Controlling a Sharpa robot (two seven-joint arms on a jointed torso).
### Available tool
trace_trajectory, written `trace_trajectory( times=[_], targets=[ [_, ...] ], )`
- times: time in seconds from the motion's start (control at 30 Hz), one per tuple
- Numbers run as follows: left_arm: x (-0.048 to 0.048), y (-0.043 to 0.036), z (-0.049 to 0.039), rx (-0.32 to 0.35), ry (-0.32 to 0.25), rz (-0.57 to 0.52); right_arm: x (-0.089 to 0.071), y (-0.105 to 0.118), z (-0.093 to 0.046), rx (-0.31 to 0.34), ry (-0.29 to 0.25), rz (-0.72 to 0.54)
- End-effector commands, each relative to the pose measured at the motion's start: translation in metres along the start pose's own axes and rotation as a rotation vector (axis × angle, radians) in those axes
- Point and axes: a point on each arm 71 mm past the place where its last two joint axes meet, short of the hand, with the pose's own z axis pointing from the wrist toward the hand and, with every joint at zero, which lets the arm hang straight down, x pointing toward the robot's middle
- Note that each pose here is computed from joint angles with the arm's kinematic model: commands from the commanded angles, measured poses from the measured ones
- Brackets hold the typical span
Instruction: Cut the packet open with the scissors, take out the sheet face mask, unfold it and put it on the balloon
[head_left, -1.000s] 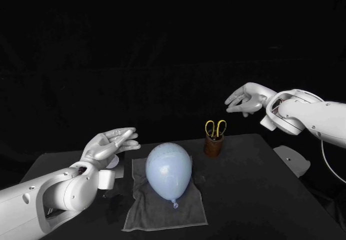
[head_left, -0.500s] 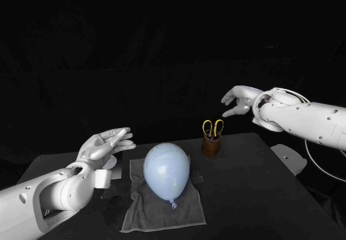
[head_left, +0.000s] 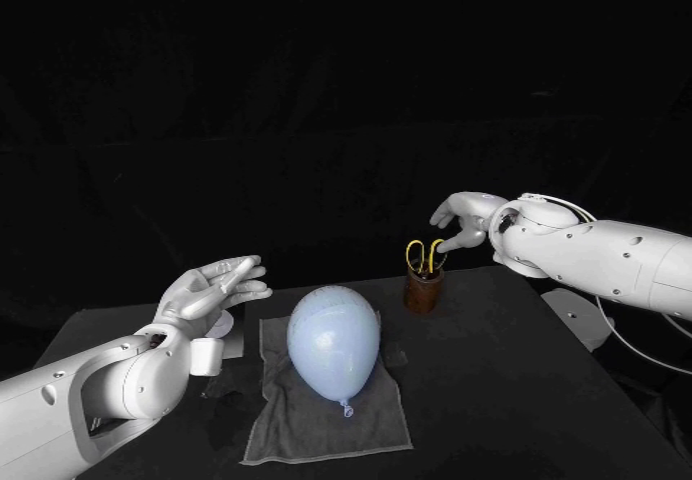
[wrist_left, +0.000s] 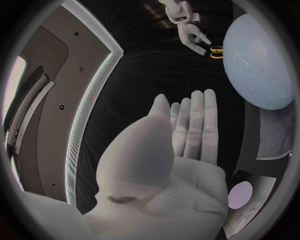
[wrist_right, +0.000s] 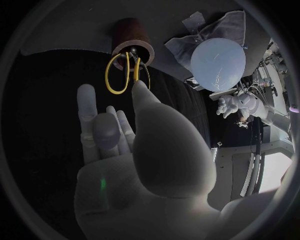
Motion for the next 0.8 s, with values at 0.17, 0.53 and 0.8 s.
trace_trajectory(
  times=[0.17,0.53,0.8],
  targets=[
    [-0.0005,-0.0015,0.0011,0.003,0.005,-0.009,0.007,-0.003,0.001,0.010,0.054,-0.029],
    [-0.0022,-0.0025,0.0008,0.001,-0.005,-0.003,0.020,-0.008,0.002,0.031,0.066,-0.013],
    [-0.0026,-0.0029,0.0007,0.000,-0.008,-0.001,0.025,-0.011,0.005,0.039,0.058,0.013]
  ],
)
